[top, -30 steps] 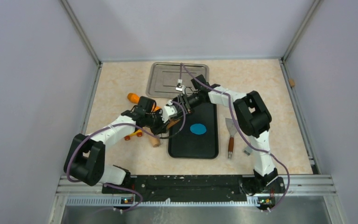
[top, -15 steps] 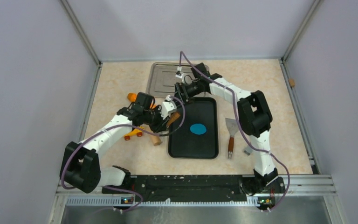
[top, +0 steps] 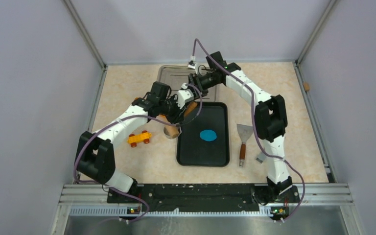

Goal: Roll out the dumpling wrappers from the dough

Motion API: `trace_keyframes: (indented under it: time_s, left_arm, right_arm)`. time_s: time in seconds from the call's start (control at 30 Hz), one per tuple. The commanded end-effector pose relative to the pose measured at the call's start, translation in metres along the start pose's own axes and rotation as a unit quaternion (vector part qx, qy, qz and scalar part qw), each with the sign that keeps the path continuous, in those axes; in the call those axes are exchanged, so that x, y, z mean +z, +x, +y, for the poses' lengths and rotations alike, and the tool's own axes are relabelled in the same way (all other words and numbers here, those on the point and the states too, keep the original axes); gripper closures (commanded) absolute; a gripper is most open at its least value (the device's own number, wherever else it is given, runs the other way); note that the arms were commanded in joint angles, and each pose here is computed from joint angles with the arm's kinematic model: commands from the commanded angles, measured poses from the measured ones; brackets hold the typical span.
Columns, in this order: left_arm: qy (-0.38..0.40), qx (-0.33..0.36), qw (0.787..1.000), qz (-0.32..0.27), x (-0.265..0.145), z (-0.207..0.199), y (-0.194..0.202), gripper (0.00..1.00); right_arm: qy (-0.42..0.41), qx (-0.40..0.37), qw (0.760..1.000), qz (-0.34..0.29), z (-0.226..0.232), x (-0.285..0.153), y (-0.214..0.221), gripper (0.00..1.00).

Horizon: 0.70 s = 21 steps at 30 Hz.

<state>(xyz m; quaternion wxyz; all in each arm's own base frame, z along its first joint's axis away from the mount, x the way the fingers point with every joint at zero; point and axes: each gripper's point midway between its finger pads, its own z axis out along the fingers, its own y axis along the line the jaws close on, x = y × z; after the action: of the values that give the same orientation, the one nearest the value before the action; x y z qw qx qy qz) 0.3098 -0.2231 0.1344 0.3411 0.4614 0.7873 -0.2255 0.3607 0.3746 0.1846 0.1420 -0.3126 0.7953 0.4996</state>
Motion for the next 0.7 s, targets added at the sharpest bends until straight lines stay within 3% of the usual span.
trace_keyframes:
  time_s: [0.0,0.1,0.27,0.43,0.67]
  left_arm:
    - [-0.02,0.032,0.998,-0.052,-0.003,0.014,-0.047,1.0]
    - [-0.023,0.037,0.997,-0.062,-0.002,0.016,-0.058,1.0]
    - [-0.011,0.049,0.996,-0.072,0.004,0.01,-0.072,1.0]
    - [-0.003,0.053,0.996,-0.074,0.013,0.003,-0.083,1.0]
    - [-0.047,0.037,0.995,-0.077,0.024,0.02,-0.096,1.0]
  right_arm:
    - [-0.008,0.015,1.0,-0.003,0.004,-0.03,0.0,0.29]
    - [0.021,0.019,1.0,0.005,0.001,-0.036,0.01,0.28]
    - [0.038,0.035,0.999,0.001,-0.005,-0.039,0.015,0.4]
    - [0.04,0.052,0.998,0.0,-0.011,-0.034,0.018,0.45]
    - [0.038,0.049,0.998,0.009,-0.004,-0.04,0.027,0.38]
